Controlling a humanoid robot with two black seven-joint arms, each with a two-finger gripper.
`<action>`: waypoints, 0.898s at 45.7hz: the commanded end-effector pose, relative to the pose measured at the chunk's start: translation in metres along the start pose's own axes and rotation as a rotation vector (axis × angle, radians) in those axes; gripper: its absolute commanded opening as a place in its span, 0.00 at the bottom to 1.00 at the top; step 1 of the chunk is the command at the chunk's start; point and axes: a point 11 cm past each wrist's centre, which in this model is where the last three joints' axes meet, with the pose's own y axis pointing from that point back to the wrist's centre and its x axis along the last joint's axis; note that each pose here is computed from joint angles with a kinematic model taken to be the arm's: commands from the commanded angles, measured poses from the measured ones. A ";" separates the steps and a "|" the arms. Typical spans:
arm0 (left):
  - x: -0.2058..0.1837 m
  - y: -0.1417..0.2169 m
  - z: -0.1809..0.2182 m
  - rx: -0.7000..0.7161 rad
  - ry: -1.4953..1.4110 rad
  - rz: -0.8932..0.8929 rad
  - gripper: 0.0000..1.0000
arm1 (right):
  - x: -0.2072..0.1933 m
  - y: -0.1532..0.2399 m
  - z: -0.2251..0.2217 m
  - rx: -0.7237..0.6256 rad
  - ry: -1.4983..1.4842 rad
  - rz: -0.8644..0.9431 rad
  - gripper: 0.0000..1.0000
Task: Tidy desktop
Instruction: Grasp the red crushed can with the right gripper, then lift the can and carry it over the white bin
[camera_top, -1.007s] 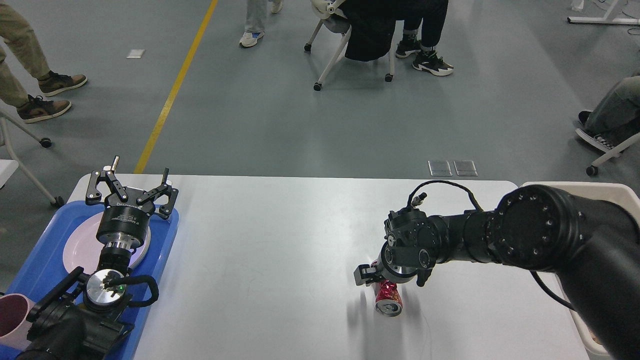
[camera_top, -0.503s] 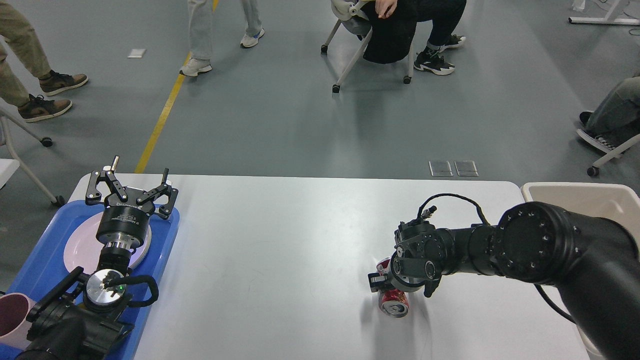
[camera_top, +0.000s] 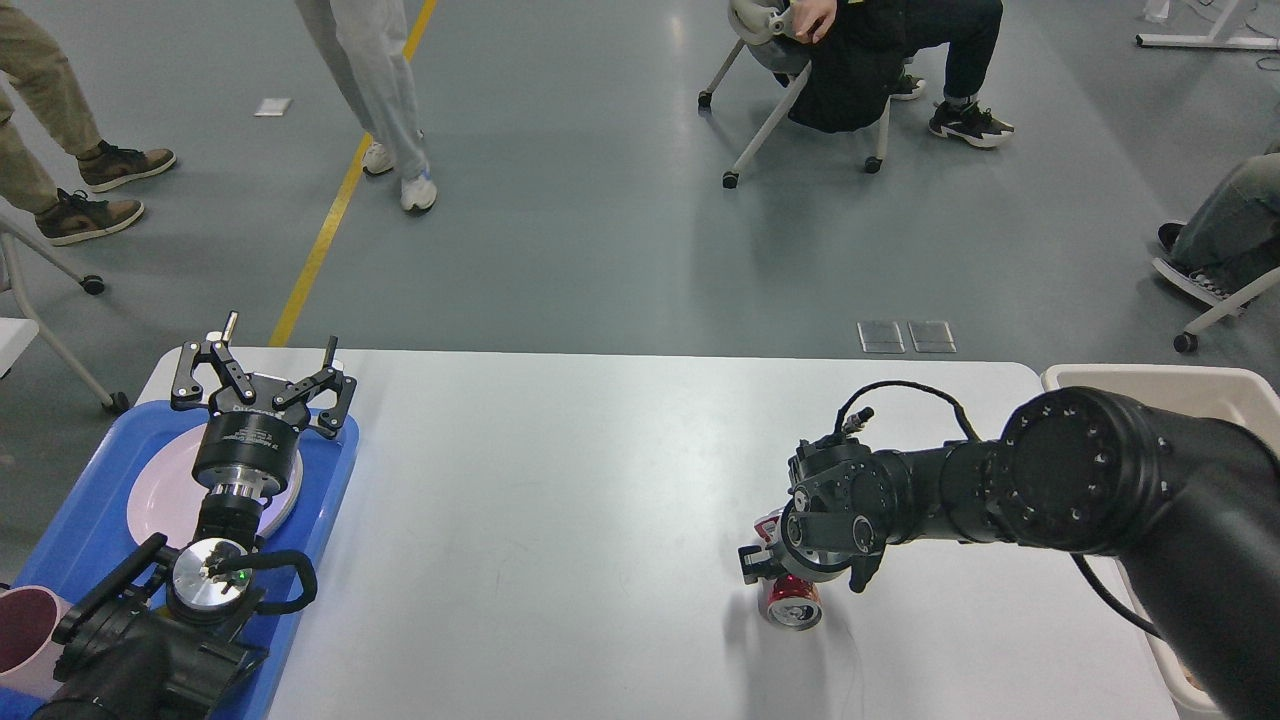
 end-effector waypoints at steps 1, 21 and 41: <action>0.000 0.000 0.000 0.000 0.000 0.000 0.96 | 0.000 0.001 0.001 0.000 -0.001 -0.003 0.00; 0.000 0.000 0.000 0.002 0.000 0.000 0.96 | 0.020 0.089 0.035 0.011 -0.069 -0.067 0.00; 0.000 0.000 0.000 0.000 0.000 0.000 0.96 | 0.039 0.250 0.102 -0.008 -0.187 -0.104 0.00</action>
